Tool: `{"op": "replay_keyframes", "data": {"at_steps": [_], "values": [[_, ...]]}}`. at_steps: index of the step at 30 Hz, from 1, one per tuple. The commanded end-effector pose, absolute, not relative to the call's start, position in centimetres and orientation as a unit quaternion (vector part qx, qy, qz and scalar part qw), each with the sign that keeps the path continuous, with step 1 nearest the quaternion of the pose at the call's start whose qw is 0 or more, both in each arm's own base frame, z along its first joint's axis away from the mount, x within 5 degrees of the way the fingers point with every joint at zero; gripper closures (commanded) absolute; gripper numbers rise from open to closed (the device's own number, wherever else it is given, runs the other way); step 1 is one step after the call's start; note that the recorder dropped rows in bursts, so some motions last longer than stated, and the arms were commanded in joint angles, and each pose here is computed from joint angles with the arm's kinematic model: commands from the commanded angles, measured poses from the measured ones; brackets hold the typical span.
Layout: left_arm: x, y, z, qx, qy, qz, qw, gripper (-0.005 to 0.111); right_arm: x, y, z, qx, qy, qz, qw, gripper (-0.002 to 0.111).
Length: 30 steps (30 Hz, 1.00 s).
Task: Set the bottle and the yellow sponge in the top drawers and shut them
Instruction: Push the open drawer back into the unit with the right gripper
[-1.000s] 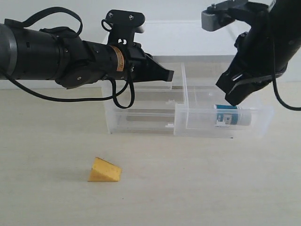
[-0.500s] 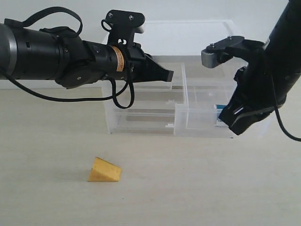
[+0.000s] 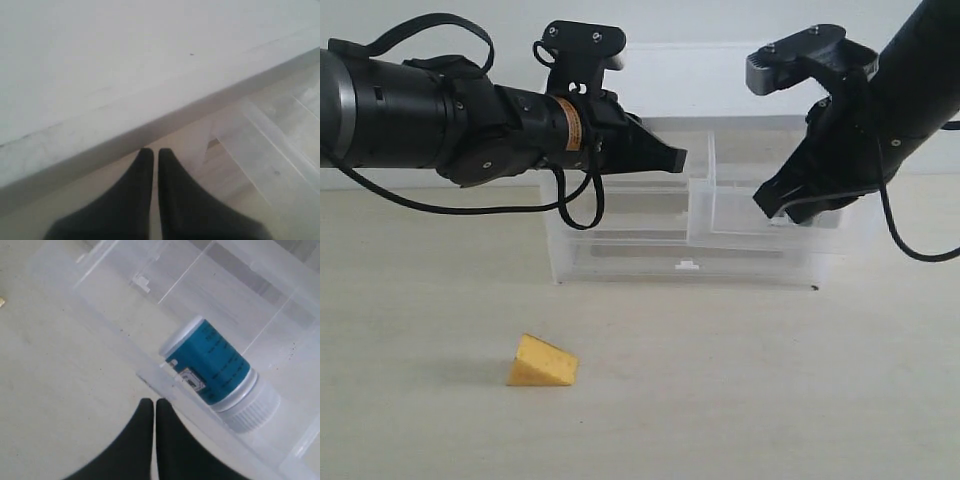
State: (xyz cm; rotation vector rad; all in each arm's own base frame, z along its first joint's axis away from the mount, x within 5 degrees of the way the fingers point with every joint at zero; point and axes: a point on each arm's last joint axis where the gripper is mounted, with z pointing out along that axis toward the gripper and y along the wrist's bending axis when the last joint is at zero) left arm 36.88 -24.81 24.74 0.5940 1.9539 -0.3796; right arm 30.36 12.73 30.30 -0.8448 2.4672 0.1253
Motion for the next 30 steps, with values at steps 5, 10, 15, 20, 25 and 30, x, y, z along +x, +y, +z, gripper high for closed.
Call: {"op": "replay_keyframes", "data": {"at_steps": [5,10,15,20,25,30], "values": [[37.3,-24.3,24.7,0.238,0.817,-0.146,0.504,0.103,31.8,12.5,31.3,-0.309,0.887,0.003,0.345,0.108],[37.3,-24.2,24.7,0.237,0.820,-0.142,0.501,0.103,32.1,12.5,31.6,-0.304,0.878,-0.004,0.368,0.108],[37.3,-24.1,24.5,0.235,0.825,-0.135,0.496,0.103,30.5,11.8,31.4,-0.340,0.905,-0.020,0.254,0.108],[37.3,-24.0,24.5,0.235,0.826,-0.134,0.495,0.103,31.0,12.0,31.0,-0.356,0.895,-0.022,0.267,0.108],[37.3,-24.0,24.5,0.235,0.826,-0.133,0.494,0.103,33.2,12.9,28.7,-0.356,0.890,-0.022,0.283,0.108],[37.4,-24.0,24.5,0.263,0.816,-0.116,0.502,0.103,34.1,13.2,28.9,-0.354,0.876,-0.027,0.328,0.108]]}}
